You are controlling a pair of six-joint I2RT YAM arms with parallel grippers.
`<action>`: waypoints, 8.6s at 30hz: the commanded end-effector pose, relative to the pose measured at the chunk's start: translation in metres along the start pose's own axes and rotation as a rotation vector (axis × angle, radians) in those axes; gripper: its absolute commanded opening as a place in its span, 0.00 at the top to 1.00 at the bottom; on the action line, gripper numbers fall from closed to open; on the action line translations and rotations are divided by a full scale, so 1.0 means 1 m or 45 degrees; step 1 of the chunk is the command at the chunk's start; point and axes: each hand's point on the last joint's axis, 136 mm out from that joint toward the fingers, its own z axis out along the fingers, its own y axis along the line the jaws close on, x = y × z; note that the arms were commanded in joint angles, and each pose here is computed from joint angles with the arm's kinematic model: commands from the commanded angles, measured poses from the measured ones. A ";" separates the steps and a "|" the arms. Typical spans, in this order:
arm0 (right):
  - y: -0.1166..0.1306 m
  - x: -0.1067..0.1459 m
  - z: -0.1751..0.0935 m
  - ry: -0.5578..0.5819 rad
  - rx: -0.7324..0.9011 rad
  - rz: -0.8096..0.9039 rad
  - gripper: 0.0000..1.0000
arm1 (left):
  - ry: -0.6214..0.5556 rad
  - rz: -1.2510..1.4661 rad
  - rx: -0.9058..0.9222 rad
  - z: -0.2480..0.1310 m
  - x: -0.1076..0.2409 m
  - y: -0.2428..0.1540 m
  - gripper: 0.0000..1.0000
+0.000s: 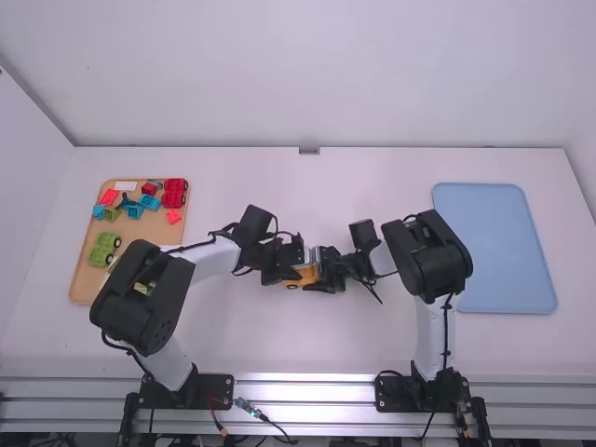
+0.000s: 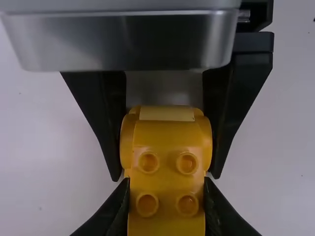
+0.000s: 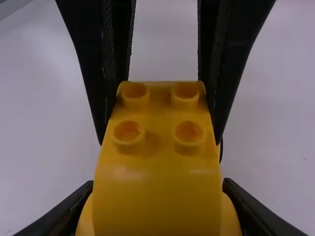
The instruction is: Assemble lego blocks to make yellow taxi
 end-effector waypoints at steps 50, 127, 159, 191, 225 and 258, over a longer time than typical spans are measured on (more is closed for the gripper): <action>0.004 0.012 0.003 0.050 0.000 0.085 0.73 | 0.037 -0.099 -0.006 -0.001 0.000 -0.003 0.22; -0.109 0.006 -0.305 0.613 1.432 0.539 0.65 | -0.113 -0.279 -0.714 -0.145 0.026 0.060 0.01; -0.066 0.153 -0.434 0.224 1.808 1.078 0.01 | -0.251 -0.274 -0.848 -0.152 0.018 0.074 0.01; -0.061 -0.060 -0.409 0.492 1.814 1.238 0.01 | -0.219 -1.264 -1.063 -0.218 0.026 0.104 0.01; -0.030 -0.143 -0.345 -0.051 1.993 0.765 0.50 | -0.401 -1.121 -1.484 -0.262 0.058 0.045 0.50; 0.052 -0.025 -0.286 -0.075 2.003 0.739 1.00 | -0.584 -0.993 -1.586 -0.223 0.102 -0.013 1.00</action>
